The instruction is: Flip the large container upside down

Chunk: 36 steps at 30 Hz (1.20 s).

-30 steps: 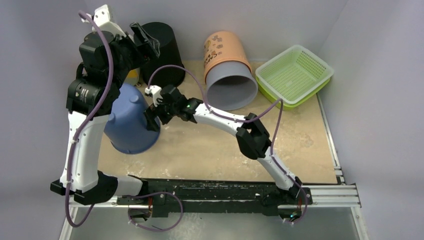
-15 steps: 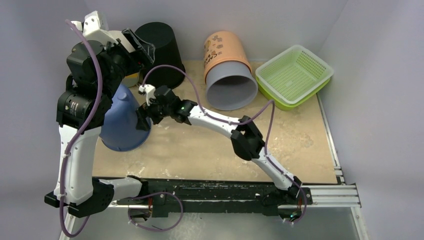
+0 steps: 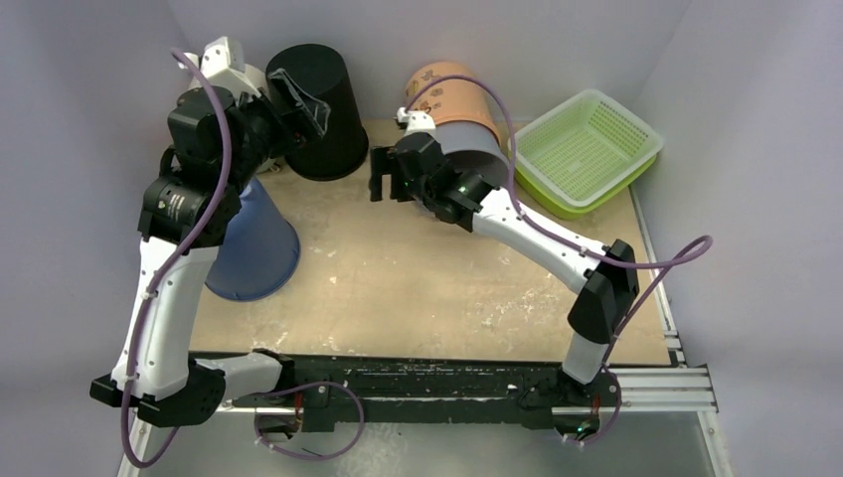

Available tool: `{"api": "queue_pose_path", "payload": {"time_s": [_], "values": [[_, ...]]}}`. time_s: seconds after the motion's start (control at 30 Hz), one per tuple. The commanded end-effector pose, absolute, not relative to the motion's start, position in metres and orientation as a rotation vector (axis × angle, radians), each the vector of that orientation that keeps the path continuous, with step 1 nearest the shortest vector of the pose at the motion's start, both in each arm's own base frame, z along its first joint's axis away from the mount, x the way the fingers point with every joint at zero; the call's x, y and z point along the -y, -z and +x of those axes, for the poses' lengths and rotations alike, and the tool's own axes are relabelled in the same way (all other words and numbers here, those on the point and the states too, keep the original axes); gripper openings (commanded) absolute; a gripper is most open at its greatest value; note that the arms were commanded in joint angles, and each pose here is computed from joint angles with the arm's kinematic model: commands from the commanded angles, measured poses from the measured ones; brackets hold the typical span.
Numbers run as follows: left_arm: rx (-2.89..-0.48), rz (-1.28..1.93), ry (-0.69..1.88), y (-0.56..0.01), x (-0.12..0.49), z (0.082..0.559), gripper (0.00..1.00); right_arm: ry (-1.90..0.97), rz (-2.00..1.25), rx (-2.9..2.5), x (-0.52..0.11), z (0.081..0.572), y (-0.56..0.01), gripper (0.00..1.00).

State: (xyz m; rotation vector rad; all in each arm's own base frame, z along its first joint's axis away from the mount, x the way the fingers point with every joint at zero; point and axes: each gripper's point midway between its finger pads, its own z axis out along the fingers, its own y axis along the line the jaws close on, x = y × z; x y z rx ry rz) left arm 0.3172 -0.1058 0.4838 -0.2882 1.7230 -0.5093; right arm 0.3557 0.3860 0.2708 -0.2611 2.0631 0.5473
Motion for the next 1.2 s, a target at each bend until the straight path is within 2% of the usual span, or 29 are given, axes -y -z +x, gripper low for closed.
{"api": "queue_pose_path", "payload": {"time_s": [0.0, 0.23, 0.5, 0.7, 0.73, 0.87, 1.17], "values": [[-1.690, -0.268, 0.595, -0.488, 0.119, 0.318, 0.84, -0.287, 0.128, -2.139, -0.333, 0.362, -0.235, 0.92], [-1.722, -0.253, 0.608, -0.472, 0.123, 0.317, 0.84, -0.267, 0.454, -2.085, -0.305, 0.386, -0.220, 0.91], [-1.740, -0.247, 0.589, -0.462, 0.120, 0.311, 0.84, -0.230, 0.507, -2.001, -0.279, 0.415, -0.209, 0.87], [-1.766, -0.238, 0.567, -0.453, 0.119, 0.308, 0.84, -0.353, 0.450, -1.914, -0.296, 0.432, -0.226, 0.83], [-1.771, -0.237, 0.563, -0.451, 0.118, 0.307, 0.84, -0.386, 0.426, -1.906, -0.302, 0.434, -0.231, 0.79], [-1.789, -0.240, 0.552, -0.443, 0.117, 0.306, 0.84, -0.444, 0.385, -1.882, -0.310, 0.431, -0.249, 0.77], [-1.803, -0.241, 0.544, -0.436, 0.117, 0.305, 0.84, -0.562, 0.312, -1.945, -0.312, 0.386, -0.254, 0.76]]}}
